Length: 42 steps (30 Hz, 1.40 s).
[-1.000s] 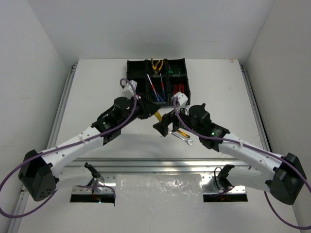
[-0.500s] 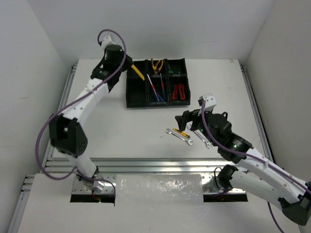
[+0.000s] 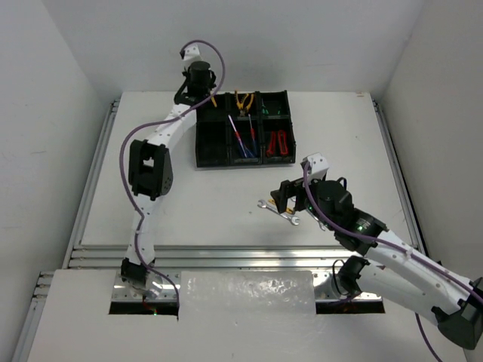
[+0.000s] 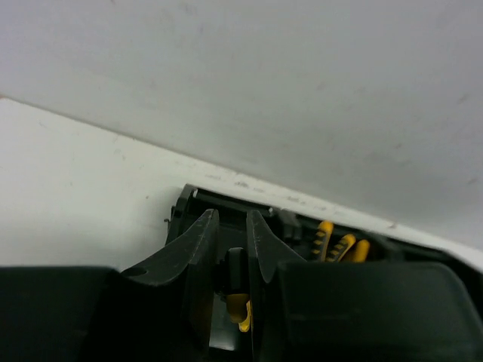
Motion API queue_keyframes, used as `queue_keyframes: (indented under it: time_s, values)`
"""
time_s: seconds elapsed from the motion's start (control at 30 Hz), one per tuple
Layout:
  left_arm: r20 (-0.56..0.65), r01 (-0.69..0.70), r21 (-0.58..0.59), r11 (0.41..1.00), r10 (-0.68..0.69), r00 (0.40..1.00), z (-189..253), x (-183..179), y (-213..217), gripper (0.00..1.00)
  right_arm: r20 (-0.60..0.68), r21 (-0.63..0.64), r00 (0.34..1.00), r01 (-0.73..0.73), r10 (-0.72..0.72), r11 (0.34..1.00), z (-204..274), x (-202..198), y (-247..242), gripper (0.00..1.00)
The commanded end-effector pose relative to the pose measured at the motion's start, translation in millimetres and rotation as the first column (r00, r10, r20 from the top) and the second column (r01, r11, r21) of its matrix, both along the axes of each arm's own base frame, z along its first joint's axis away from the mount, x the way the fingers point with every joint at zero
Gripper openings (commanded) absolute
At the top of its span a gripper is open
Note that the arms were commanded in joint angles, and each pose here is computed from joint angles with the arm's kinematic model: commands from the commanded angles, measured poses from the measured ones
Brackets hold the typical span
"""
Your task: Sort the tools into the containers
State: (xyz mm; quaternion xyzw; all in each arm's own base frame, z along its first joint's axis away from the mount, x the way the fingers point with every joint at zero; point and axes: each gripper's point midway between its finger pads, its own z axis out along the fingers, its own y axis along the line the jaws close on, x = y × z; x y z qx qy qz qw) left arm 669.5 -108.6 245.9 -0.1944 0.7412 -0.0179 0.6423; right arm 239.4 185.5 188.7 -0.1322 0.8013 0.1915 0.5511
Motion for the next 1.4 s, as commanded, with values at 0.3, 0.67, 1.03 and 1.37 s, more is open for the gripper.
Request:
queue_keyframes:
  time_s: [0.3,0.67,1.03,1.37]
  values:
    - [0.053,0.166,-0.042,0.985,-0.163,0.985,-27,42,-15,0.00,0.001,0.044,0.996,-0.092,0.092,0.995,3,-4,20,0.99]
    - [-0.065,0.240,-0.175,0.955,-0.255,0.965,-51,33,-11,0.28,-0.051,-0.038,0.999,-0.016,0.014,0.999,-10,5,9,0.99]
    - [0.003,0.245,-0.243,0.939,-0.252,0.968,42,1,2,0.74,-0.101,-0.216,0.993,0.033,-0.056,0.976,-40,16,-6,0.99]
    - [0.037,0.361,-0.320,0.876,-0.369,0.929,115,-175,-31,0.81,-0.401,-0.381,0.915,-0.125,-0.042,0.916,-110,48,-29,0.59]
